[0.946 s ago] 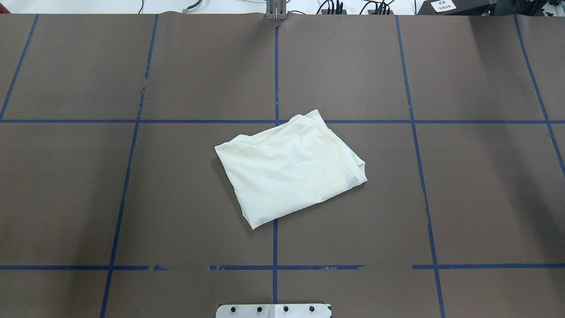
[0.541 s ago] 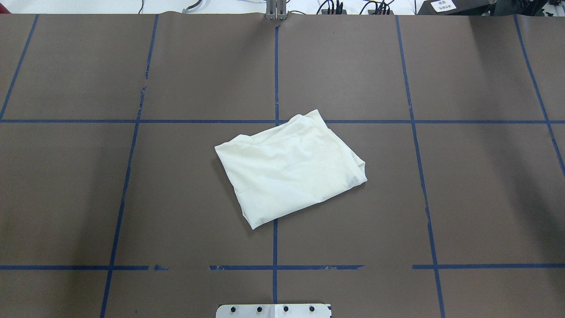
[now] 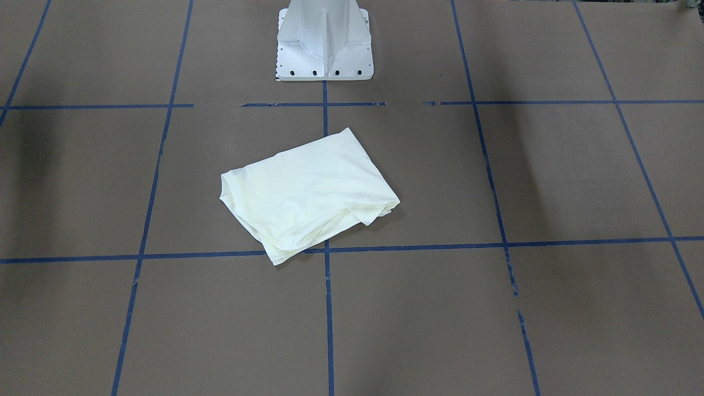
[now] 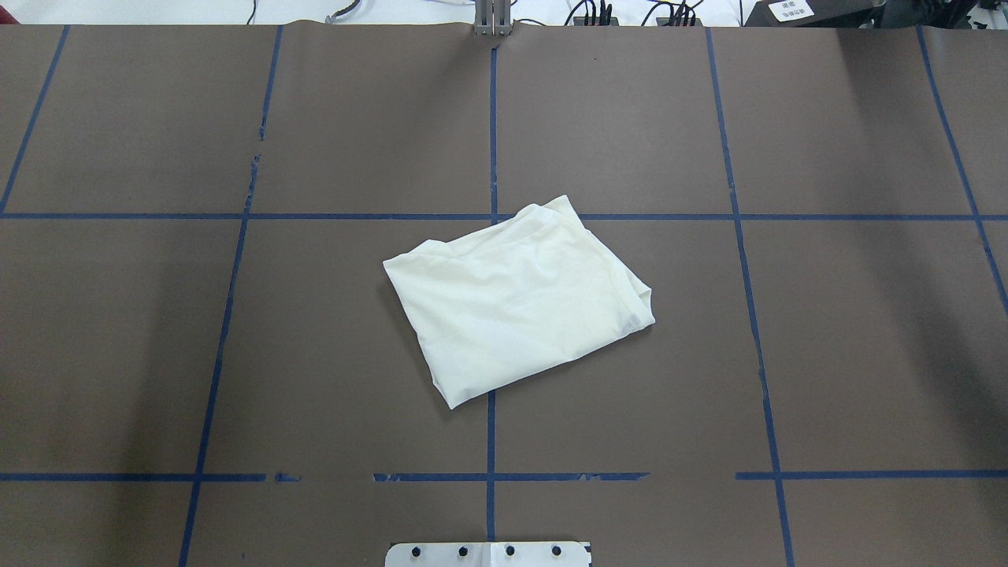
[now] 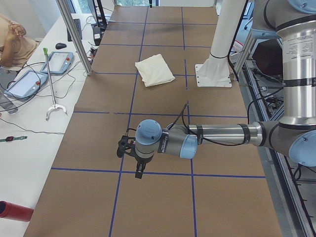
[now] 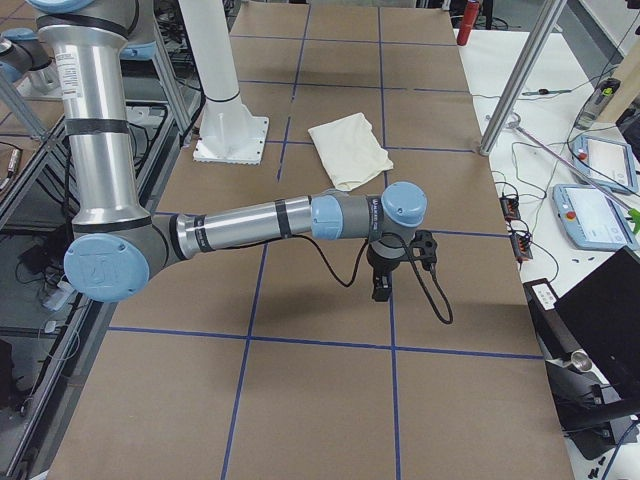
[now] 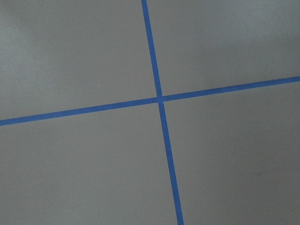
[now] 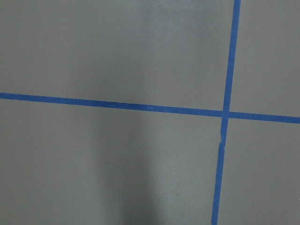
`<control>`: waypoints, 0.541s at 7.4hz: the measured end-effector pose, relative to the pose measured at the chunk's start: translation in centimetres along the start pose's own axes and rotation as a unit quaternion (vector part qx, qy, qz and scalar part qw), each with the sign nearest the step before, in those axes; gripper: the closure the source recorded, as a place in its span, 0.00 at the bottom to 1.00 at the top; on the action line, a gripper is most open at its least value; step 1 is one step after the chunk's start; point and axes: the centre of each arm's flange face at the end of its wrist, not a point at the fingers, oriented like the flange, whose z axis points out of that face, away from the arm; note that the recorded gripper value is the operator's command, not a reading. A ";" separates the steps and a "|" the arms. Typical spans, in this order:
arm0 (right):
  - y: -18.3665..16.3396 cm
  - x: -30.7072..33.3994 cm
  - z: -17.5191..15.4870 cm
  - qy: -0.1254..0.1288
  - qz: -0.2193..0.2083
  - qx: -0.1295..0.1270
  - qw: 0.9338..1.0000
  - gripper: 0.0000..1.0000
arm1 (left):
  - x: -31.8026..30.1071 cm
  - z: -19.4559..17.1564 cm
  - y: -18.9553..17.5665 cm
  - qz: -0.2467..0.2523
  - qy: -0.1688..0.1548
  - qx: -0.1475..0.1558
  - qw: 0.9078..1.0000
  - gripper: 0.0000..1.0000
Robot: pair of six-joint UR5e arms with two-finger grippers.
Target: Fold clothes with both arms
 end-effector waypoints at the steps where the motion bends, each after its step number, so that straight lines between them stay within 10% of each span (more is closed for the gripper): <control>1: 0.0 0.1 -0.3 0.000 0.001 0.004 1.000 0.00 | -0.1 0.1 0.1 0.001 0.000 0.001 1.000 0.00; 4: -0.2 0.4 -1.2 -0.003 0.046 0.043 0.998 0.00 | -0.1 0.1 0.3 0.001 0.000 0.001 1.000 0.00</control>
